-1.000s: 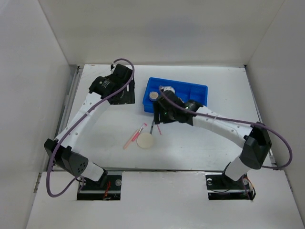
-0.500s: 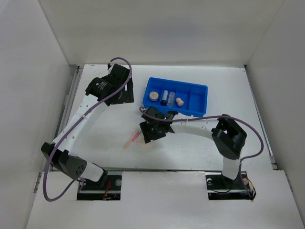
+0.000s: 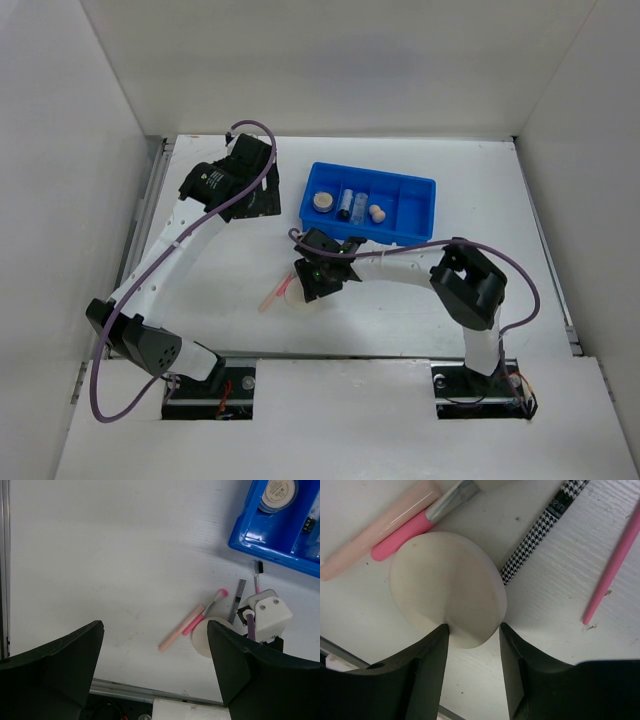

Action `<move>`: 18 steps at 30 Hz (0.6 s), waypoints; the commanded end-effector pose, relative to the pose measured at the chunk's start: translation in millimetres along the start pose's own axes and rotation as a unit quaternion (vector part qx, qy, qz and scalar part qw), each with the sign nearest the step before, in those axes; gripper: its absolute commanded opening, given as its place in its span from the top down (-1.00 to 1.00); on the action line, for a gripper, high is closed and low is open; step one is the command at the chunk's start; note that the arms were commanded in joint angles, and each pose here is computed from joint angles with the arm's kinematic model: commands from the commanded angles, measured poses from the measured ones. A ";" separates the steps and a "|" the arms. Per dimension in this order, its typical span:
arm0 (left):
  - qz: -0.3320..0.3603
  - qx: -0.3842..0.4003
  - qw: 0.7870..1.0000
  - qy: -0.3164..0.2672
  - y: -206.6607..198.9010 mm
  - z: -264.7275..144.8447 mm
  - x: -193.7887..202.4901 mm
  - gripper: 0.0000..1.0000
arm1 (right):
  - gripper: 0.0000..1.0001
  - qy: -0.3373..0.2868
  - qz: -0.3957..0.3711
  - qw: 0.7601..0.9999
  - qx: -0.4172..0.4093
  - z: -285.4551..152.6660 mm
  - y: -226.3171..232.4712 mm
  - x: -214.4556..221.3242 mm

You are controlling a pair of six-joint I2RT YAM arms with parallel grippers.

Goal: Organize the makeup

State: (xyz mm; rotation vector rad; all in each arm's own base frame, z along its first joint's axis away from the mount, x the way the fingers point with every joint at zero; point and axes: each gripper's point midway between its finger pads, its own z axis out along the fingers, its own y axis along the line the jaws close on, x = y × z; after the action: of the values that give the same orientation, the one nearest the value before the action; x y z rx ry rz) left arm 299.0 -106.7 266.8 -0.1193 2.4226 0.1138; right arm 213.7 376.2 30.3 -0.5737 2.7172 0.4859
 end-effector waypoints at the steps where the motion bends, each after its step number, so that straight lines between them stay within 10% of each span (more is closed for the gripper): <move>1: -0.010 0.003 1.000 -0.021 6.8 -12.9 -7.2 -0.64 | -0.01 -0.030 -0.001 0.999 0.018 -4.1 -4.6 -11.6; 11: -0.010 0.011 1.000 -0.027 4.3 -14.8 -10.9 -0.64 | 0.69 -0.041 -0.005 0.999 0.016 -24.2 5.1 -22.3; 18: -0.009 0.015 1.000 -0.024 -1.7 -8.5 -12.4 -0.64 | 0.74 -0.133 -0.015 0.990 0.050 -117.2 7.8 -71.8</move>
State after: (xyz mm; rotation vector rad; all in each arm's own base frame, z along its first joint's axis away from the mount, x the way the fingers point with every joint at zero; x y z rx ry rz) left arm 299.4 -107.2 266.8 -0.1183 2.4217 0.1105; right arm 224.3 363.3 78.1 -0.5446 2.6495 0.3728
